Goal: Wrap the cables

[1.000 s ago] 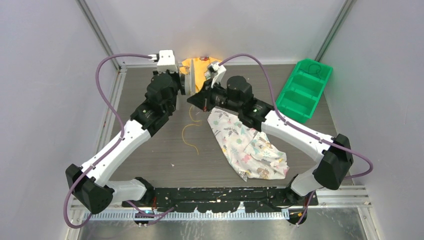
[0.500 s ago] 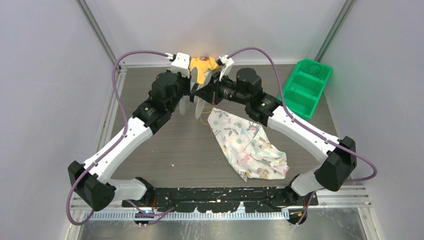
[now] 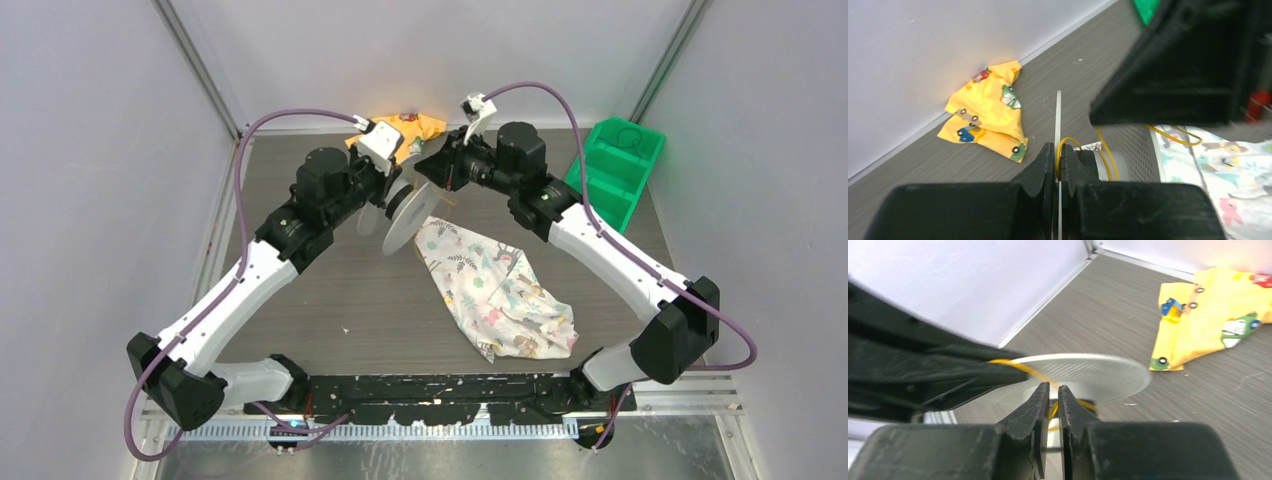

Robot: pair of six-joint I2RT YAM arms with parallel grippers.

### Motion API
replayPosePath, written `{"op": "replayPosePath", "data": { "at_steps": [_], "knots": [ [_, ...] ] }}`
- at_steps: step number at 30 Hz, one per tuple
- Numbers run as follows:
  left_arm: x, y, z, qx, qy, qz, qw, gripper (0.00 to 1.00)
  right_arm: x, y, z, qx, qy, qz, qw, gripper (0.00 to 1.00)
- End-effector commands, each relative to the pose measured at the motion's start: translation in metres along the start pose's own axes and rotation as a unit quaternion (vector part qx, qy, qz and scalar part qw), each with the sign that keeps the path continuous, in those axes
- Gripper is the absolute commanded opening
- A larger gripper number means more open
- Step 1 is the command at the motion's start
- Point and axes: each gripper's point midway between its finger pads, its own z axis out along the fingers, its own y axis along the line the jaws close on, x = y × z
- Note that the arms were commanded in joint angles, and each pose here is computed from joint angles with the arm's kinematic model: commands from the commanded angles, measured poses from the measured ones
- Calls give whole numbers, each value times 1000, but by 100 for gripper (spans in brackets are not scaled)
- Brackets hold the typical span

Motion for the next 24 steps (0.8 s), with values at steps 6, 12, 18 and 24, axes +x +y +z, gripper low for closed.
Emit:
{"op": "replayPosePath", "data": {
  "at_steps": [6, 12, 18, 24],
  "knots": [
    [-84, -1, -47, 49, -107, -11, 993, 0, -29, -27, -17, 37, -45, 4, 998, 22],
    [-100, 11, -62, 34, -132, -36, 990, 0, -17, -41, -15, 48, -38, 25, 998, 32],
    [-100, 14, -64, 37, -126, -46, 990, 0, -18, -54, -26, 75, -48, 30, 996, 43],
    [-100, 19, -63, 25, -127, -49, 990, 0, -20, -53, -48, 73, -60, 20, 995, 53]
  ]
}}
